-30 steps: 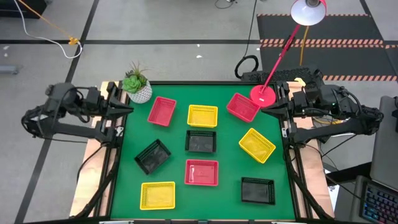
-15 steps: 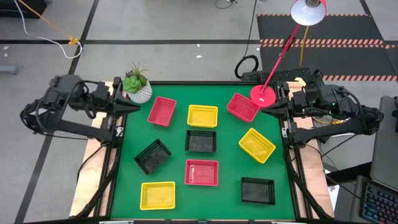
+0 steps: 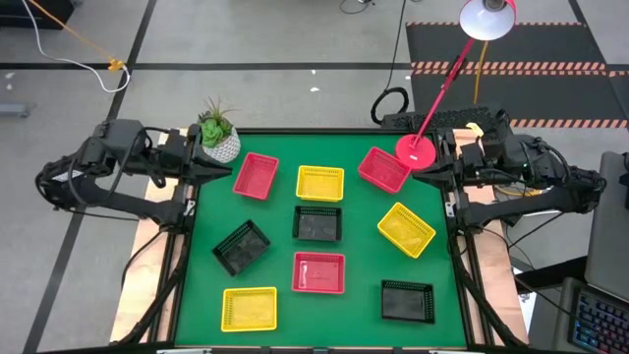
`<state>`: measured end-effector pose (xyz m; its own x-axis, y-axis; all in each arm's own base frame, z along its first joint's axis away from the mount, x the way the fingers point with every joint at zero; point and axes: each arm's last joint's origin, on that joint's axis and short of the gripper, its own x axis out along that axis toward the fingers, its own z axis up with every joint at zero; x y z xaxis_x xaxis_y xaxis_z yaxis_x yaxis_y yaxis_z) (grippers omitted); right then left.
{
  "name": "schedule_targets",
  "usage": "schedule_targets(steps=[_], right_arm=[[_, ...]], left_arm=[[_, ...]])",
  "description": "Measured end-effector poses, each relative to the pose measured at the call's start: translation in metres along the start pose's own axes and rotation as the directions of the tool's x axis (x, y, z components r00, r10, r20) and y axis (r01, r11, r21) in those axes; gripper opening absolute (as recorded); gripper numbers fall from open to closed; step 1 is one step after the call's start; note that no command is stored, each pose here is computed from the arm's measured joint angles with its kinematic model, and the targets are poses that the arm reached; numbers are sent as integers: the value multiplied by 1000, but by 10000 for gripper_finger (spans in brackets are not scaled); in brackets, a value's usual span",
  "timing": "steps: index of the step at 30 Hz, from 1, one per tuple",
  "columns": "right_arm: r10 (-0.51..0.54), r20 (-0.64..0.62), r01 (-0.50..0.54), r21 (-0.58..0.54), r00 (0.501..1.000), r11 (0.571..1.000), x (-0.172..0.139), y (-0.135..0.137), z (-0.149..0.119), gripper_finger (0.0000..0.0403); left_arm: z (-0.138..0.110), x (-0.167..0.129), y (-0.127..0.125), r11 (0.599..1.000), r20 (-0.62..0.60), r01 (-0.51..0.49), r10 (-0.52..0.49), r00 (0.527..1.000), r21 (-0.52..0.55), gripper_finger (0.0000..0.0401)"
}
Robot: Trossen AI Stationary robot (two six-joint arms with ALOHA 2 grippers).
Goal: Stack baskets by color
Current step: Stack the middle right yellow basket on the top yellow basket
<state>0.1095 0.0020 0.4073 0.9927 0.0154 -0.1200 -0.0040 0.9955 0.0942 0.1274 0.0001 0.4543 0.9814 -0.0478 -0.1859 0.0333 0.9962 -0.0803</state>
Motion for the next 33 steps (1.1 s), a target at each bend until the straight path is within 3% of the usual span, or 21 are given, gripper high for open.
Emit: schedule_targets(steps=[7, 14, 17, 24, 33], right_arm=[[-57, -55, 59, 36, 997, 998, 3, -2, -5, 0], [-110, -191, 128, 88, 975, 988, 25, -4, -24, 0], [-180, -304, 219, 100, 935, 971, 35, -4, -36, 0], [-160, -497, 274, 166, 853, 947, 60, 9, -58, 0], [-119, -661, 341, 217, 741, 914, 82, 31, -83, 0]], left_arm=[[-3, 23, 2, 1000, -54, -5, 4, 999, -19, 35], [-26, 58, -1, 999, -40, 30, -29, 999, 15, 35], [-43, 72, -4, 998, -27, 54, -53, 998, 26, 35], [-79, 92, -5, 996, -32, 74, -73, 997, 45, 35], [-84, 94, -6, 998, -55, 65, -64, 996, 16, 35]])
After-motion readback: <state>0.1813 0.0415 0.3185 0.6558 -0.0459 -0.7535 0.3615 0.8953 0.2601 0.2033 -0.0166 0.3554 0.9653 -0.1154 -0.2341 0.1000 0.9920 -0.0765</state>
